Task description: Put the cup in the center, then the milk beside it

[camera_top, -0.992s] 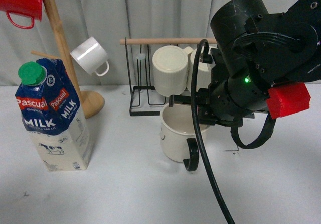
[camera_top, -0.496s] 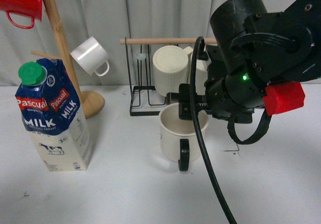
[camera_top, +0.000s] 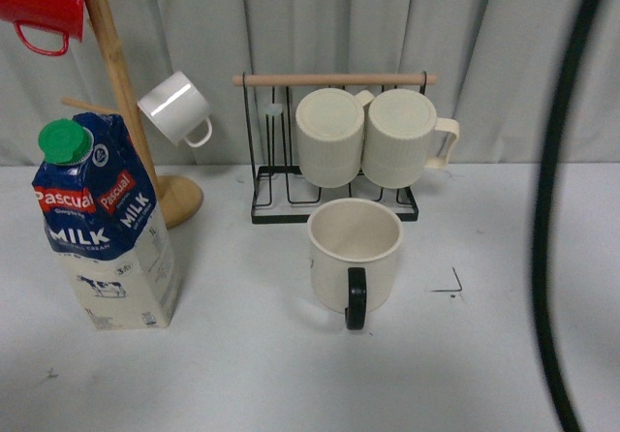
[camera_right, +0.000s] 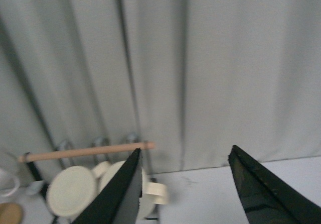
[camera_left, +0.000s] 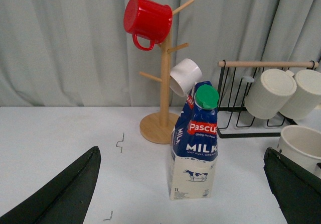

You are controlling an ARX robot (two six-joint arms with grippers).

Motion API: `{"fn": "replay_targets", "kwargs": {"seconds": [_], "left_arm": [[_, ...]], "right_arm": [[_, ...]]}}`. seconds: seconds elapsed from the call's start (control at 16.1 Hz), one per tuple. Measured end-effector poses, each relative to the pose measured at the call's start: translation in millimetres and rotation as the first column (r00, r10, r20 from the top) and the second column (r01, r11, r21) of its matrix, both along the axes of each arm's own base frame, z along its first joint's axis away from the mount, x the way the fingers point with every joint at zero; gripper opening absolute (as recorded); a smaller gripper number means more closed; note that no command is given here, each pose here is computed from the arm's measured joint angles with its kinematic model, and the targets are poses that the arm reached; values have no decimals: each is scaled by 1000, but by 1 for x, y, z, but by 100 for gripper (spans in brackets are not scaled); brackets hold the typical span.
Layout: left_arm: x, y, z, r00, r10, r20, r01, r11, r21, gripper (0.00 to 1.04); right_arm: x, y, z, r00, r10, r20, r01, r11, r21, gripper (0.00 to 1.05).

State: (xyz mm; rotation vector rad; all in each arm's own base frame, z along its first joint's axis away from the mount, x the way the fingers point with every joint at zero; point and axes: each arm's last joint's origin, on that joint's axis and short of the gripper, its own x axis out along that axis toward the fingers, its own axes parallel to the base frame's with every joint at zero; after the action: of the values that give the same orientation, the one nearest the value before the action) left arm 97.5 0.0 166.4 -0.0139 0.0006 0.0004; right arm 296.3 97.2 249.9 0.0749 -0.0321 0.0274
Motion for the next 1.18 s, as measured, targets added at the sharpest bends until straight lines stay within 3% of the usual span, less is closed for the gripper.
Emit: {"fn": "replay_targets", "kwargs": {"seconds": [0.12,0.31,1.18], "left_arm": [[0,0,0,1000,0,0,0,1000,0,98],[0,0,0,1000,0,0,0,1000,0,98],[0,0,0,1000,0,0,0,1000,0,98]], "right_arm": [[-31,-33,-21,999,-53,1,53,998,-38,36],[-71,-56,-48,999,-25,-37,22,997,-73,2],[-136,-91,-74,999,-12,-43,9,997,-72,2]]}}
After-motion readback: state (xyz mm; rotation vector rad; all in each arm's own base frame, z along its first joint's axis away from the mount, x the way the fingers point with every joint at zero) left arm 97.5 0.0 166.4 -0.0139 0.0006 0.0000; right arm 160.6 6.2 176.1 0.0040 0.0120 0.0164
